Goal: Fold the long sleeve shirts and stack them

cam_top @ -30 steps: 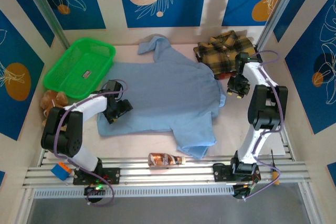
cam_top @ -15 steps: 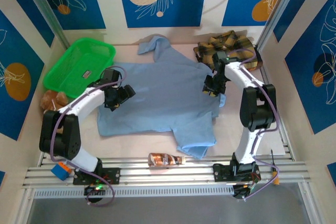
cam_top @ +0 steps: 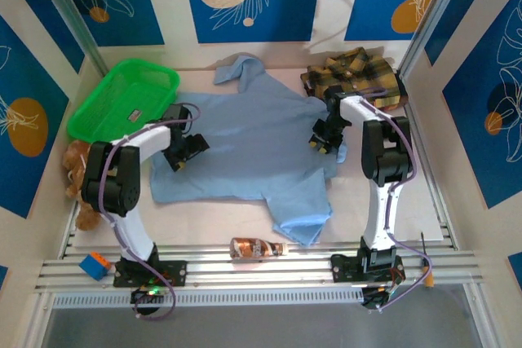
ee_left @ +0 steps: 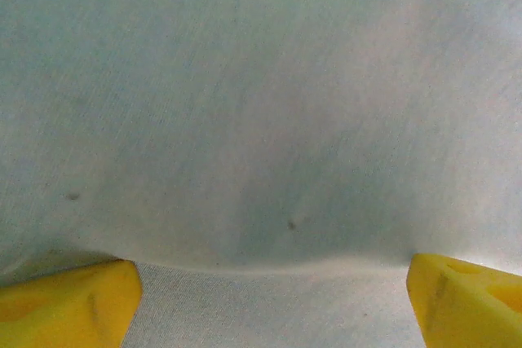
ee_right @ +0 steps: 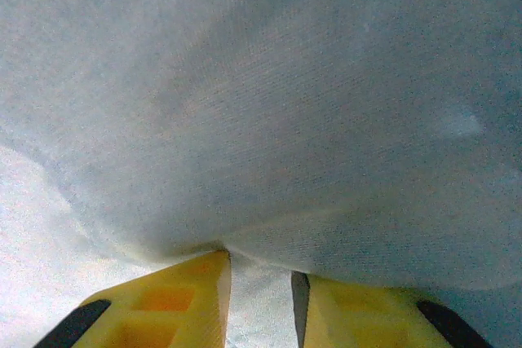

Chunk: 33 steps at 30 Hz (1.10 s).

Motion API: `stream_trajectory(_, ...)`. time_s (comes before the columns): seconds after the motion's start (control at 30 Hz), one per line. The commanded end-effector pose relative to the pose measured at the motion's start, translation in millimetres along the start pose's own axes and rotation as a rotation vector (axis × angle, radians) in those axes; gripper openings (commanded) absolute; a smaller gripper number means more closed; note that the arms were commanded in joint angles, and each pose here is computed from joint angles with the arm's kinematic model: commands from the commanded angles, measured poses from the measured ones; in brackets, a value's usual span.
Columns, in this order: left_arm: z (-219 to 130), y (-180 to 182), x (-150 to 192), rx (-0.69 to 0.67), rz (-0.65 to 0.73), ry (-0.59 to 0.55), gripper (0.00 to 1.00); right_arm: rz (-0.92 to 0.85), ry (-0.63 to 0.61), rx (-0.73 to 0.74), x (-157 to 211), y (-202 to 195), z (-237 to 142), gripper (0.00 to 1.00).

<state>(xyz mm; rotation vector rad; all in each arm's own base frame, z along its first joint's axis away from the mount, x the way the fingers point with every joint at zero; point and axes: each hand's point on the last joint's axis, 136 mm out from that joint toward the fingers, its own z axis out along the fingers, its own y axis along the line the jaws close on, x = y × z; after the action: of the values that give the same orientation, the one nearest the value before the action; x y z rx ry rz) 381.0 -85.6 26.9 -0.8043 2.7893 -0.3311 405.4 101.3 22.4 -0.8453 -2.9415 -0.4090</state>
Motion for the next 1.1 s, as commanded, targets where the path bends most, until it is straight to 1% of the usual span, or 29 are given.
stream_trajectory(0.0,16.6,16.9,-15.7,-0.067,0.016,-0.004,0.88,0.069,-0.032,-0.031,-25.5,10.0,4.7,0.29)
stream_trajectory(0.1,16.7,7.1,-35.8,-0.041,0.014,-0.03,0.88,0.073,-0.046,-0.092,-45.3,26.6,6.1,0.31)
stream_trajectory(0.17,11.6,-6.8,-49.9,0.001,0.016,-0.051,0.89,0.066,-0.052,-0.146,-57.1,40.7,4.9,0.32)
stream_trajectory(0.27,-8.8,-36.7,-67.0,0.1,0.023,-0.084,0.89,0.024,-0.066,-0.233,-67.4,65.4,-9.0,0.34)
stream_trajectory(0.37,-42.6,-63.4,-73.3,0.207,0.016,-0.118,0.89,-0.039,-0.085,-0.293,-62.9,81.8,-36.4,0.4)
stream_trajectory(0.43,-66.6,-76.8,-68.2,0.274,0.013,-0.129,0.9,-0.094,-0.098,-0.33,-52.1,88.0,-60.1,0.46)
stream_trajectory(0.5,-84.7,-81.6,-59.0,0.316,0.013,-0.128,0.9,-0.143,-0.112,-0.347,-38.2,88.0,-81.9,0.51)
stream_trajectory(0.6,-110.1,-79.0,-43.2,0.36,0.006,-0.124,0.91,-0.215,-0.137,-0.363,-11.8,81.3,-113.5,0.55)
stream_trajectory(0.67,-124.8,-73.8,-31.0,0.372,0.018,-0.117,0.91,-0.25,-0.152,-0.349,7.1,67.8,-128.9,0.56)
stream_trajectory(0.77,-143.8,-55.4,-13.0,0.341,0.045,-0.116,0.92,-0.267,-0.156,-0.278,34.5,32.4,-134.9,0.58)
stream_trajectory(0.83,-151.8,-40.1,0.4,0.333,0.041,-0.099,0.93,-0.267,-0.123,-0.261,54.3,8.7,-127.9,0.57)
stream_trajectory(0.9,-157.1,-24.6,13.4,0.332,0.027,-0.077,0.93,-0.277,-0.079,-0.265,73.6,-7.5,-113.0,0.56)
stream_trajectory(1.0,-154.7,5.6,33.6,0.299,-0.017,-0.034,0.93,-0.294,-0.008,-0.28,97.6,-20.5,-88.7,0.54)
stream_trajectory(1.07,-152.2,22.2,43.9,0.295,-0.053,-0.016,0.93,-0.298,0.016,-0.272,105.3,-27.5,-73.1,0.52)
